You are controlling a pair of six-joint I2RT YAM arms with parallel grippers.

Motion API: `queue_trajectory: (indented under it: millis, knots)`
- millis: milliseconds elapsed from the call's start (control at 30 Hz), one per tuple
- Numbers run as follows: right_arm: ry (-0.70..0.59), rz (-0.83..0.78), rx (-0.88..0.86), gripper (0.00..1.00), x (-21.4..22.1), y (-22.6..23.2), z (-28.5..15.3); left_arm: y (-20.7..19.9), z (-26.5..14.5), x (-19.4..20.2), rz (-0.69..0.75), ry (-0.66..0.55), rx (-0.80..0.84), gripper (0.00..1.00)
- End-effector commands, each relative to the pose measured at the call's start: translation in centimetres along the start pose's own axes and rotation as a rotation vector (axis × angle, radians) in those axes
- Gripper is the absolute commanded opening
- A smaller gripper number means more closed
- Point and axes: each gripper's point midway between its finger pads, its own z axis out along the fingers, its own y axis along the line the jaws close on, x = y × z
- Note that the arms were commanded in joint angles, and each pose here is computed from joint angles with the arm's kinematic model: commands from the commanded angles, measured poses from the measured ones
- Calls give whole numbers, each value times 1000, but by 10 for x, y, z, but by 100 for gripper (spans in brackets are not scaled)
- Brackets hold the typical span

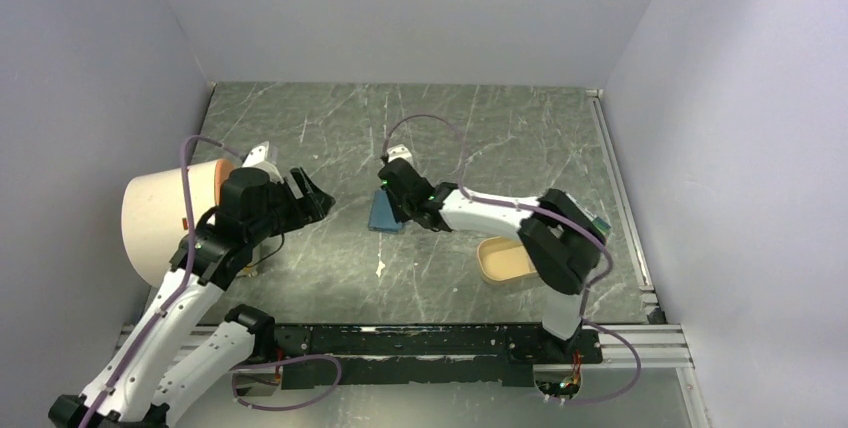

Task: Put the credit cards into the card holder
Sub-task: Open the card holder at the center of the board.

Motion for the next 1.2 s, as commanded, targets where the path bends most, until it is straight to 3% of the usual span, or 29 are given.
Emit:
queue_trajectory:
  millis: [0, 467, 667, 833, 1033, 1167]
  knots:
    - [-96, 99, -154, 0, -32, 15, -43, -11, 12, 11, -21, 50, 63, 78]
    - [-127, 208, -412, 0, -13, 38, -99, -19, 58, 70, -67, 306, 165, 70]
    - [-169, 224, -467, 0, -20, 41, -115, -33, 67, 89, -87, 396, 271, 76]
    - [-209, 235, -534, 0, -31, 50, -128, -31, 72, 90, -98, 410, 252, 77]
    - [-171, 246, -498, 0, -18, 43, -117, -19, 84, 103, -103, 449, 205, 75]
    - [-152, 253, -371, 0, 2, 11, -109, -8, 90, 110, -105, 474, 148, 74]
